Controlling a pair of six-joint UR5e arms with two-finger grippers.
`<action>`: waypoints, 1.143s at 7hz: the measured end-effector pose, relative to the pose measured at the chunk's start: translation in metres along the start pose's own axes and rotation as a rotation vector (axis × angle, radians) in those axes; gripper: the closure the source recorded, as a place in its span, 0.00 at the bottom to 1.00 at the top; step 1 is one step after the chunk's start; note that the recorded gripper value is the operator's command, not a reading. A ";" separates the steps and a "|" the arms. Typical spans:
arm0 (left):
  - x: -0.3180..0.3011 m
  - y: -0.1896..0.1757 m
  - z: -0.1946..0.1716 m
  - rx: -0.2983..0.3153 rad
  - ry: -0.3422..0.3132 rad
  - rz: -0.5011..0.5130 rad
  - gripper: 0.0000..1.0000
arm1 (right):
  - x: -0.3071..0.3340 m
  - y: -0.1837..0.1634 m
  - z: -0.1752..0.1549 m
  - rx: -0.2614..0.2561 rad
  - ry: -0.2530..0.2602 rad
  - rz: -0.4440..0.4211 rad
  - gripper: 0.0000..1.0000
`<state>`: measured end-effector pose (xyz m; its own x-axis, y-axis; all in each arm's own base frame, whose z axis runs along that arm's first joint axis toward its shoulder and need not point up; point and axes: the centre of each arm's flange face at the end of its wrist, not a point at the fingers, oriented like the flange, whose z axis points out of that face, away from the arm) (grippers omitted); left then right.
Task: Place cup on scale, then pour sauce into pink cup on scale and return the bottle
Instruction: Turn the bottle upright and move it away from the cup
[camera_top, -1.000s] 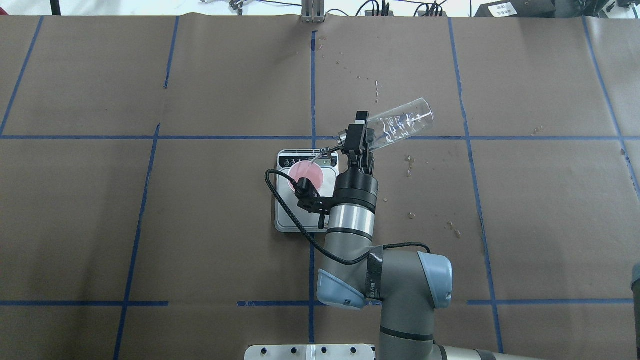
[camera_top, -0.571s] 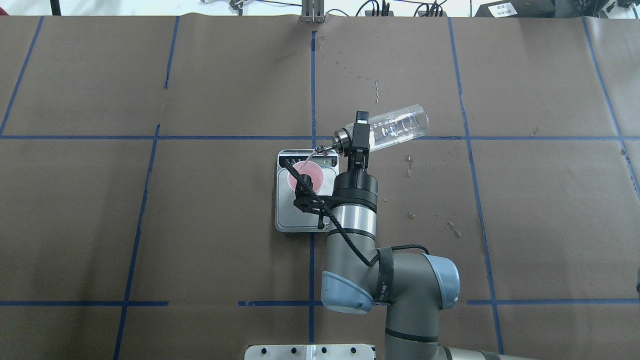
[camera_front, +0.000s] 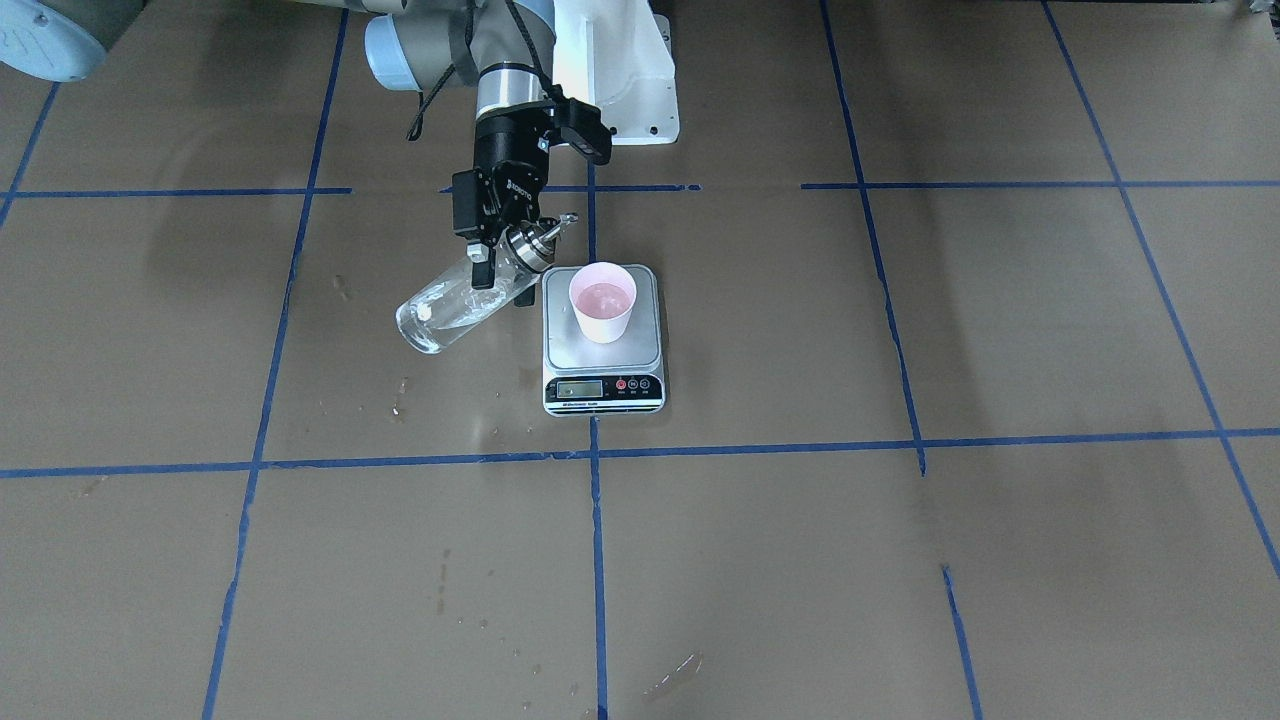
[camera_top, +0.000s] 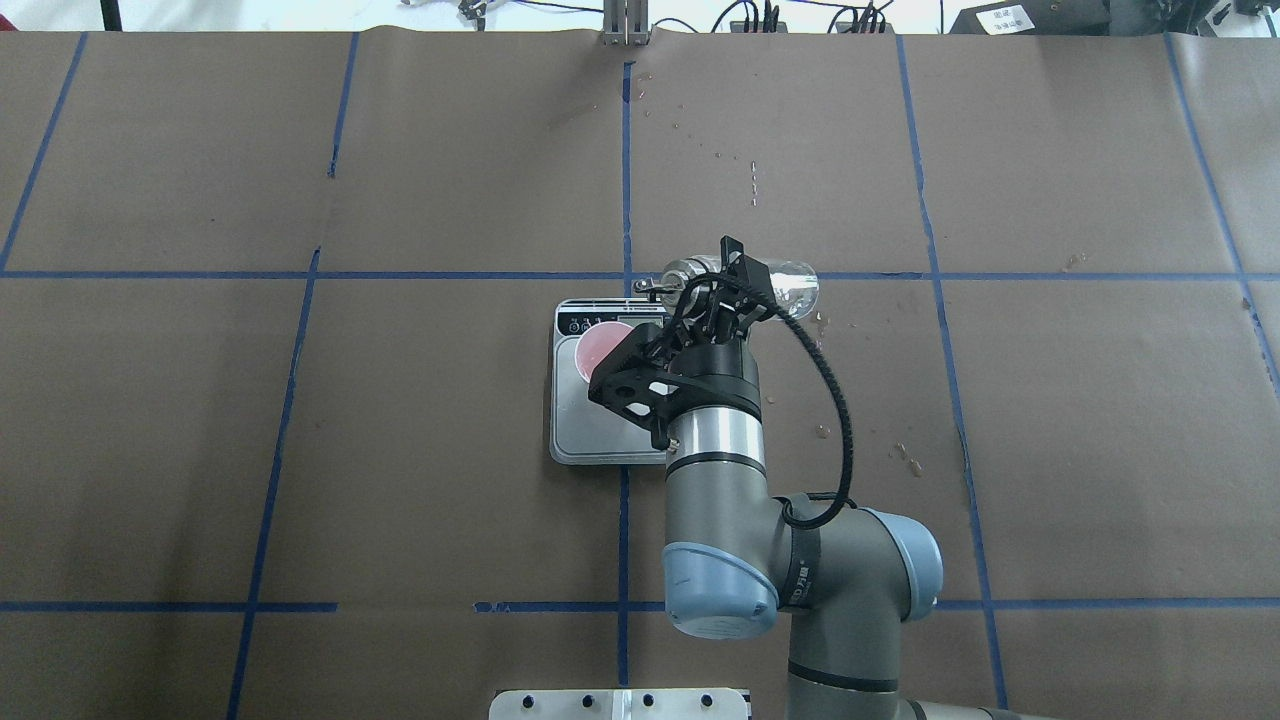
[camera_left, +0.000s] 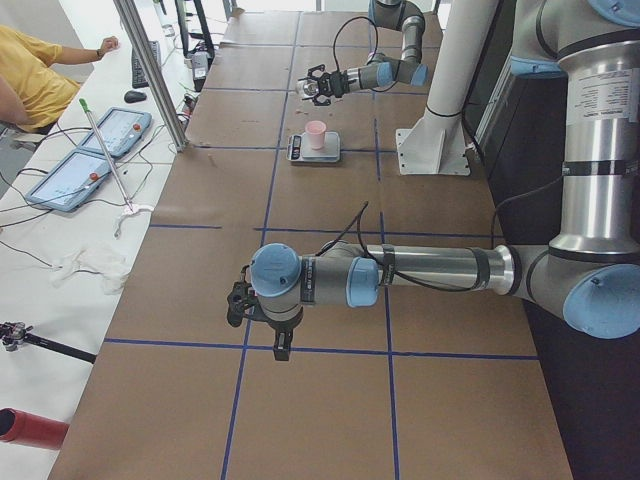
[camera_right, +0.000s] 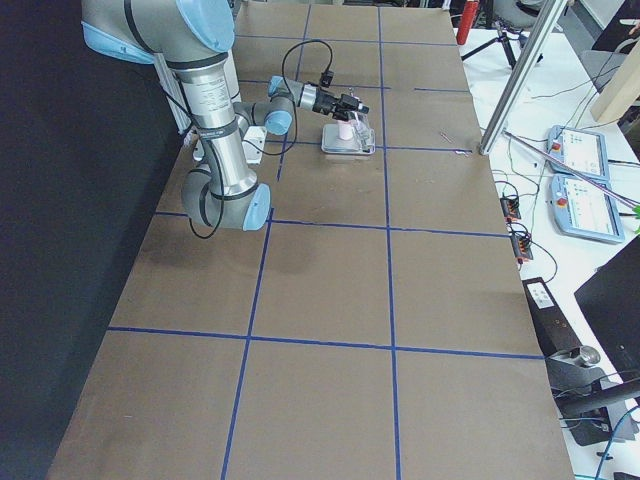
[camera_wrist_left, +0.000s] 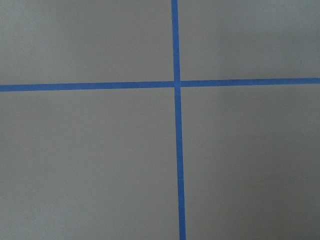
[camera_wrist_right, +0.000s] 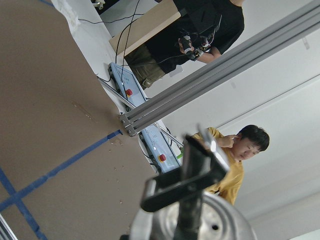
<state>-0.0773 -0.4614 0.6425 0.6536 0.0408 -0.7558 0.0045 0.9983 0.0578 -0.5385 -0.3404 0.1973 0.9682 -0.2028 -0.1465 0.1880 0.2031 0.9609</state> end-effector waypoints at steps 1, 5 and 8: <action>0.000 0.000 0.000 0.000 0.000 0.000 0.00 | 0.018 -0.007 -0.010 -0.010 -0.067 0.178 1.00; 0.001 -0.001 -0.001 0.004 0.000 0.004 0.00 | 0.062 -0.017 -0.024 -0.050 -0.162 0.629 1.00; 0.002 -0.001 -0.002 0.004 0.000 0.005 0.00 | 0.068 0.043 -0.014 -0.175 -0.199 0.769 1.00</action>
<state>-0.0774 -0.4625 0.6401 0.6537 0.0459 -0.7553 0.0045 0.9979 0.0645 -0.4618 -0.3325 0.2252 0.7927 -0.1089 0.5997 -0.4783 0.4987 0.7228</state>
